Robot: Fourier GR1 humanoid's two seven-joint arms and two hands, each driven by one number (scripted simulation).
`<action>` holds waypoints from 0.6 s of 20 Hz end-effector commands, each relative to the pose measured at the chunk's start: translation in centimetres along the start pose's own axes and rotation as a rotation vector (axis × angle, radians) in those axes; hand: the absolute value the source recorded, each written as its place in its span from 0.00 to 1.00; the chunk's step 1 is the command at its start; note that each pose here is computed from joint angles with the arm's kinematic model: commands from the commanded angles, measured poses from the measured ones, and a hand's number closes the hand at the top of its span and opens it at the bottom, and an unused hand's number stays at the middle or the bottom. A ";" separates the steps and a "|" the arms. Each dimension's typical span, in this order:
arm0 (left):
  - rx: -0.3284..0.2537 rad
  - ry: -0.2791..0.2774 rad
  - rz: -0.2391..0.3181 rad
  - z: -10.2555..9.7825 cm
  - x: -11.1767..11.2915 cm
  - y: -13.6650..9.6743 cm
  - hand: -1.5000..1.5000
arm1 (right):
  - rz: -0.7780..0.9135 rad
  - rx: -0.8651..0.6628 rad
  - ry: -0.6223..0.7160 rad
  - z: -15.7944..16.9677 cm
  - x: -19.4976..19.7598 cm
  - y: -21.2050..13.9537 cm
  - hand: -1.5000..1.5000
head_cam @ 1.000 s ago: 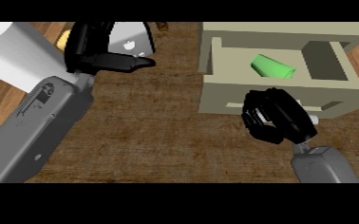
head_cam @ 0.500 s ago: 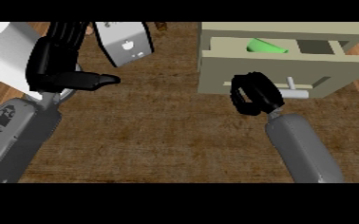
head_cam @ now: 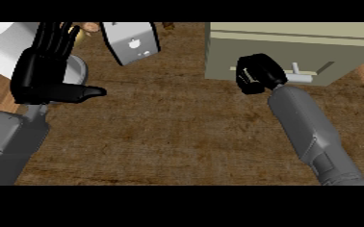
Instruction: Pick up the cup, place it into the drawer and close the drawer
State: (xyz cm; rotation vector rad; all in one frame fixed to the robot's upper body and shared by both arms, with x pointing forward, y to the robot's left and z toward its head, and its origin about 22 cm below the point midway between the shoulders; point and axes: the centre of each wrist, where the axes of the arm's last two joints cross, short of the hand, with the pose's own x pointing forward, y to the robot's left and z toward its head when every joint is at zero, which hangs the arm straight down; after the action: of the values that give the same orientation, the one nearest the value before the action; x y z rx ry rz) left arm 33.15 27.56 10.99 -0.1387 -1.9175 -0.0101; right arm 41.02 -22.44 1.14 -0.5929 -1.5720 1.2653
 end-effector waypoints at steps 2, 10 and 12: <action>-0.044 0.002 0.015 0.1 -0.3 -1.3 0.00 | -0.037 0.010 0.097 -0.5 -2.0 -2.9 1.00; -0.081 0.013 0.049 0.9 -1.3 -0.3 0.00 | -0.102 -0.011 0.113 -0.5 -3.2 -6.3 1.00; -0.078 0.010 0.048 1.1 -1.4 0.2 0.00 | -0.126 -0.031 0.112 0.3 -3.9 -5.3 1.00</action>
State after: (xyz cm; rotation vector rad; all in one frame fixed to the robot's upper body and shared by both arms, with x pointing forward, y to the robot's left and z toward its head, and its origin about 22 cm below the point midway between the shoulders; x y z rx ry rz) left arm 32.75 27.79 9.71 -0.2244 -1.9030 -0.0472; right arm 41.72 -24.50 0.94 -0.4066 -1.5564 1.2369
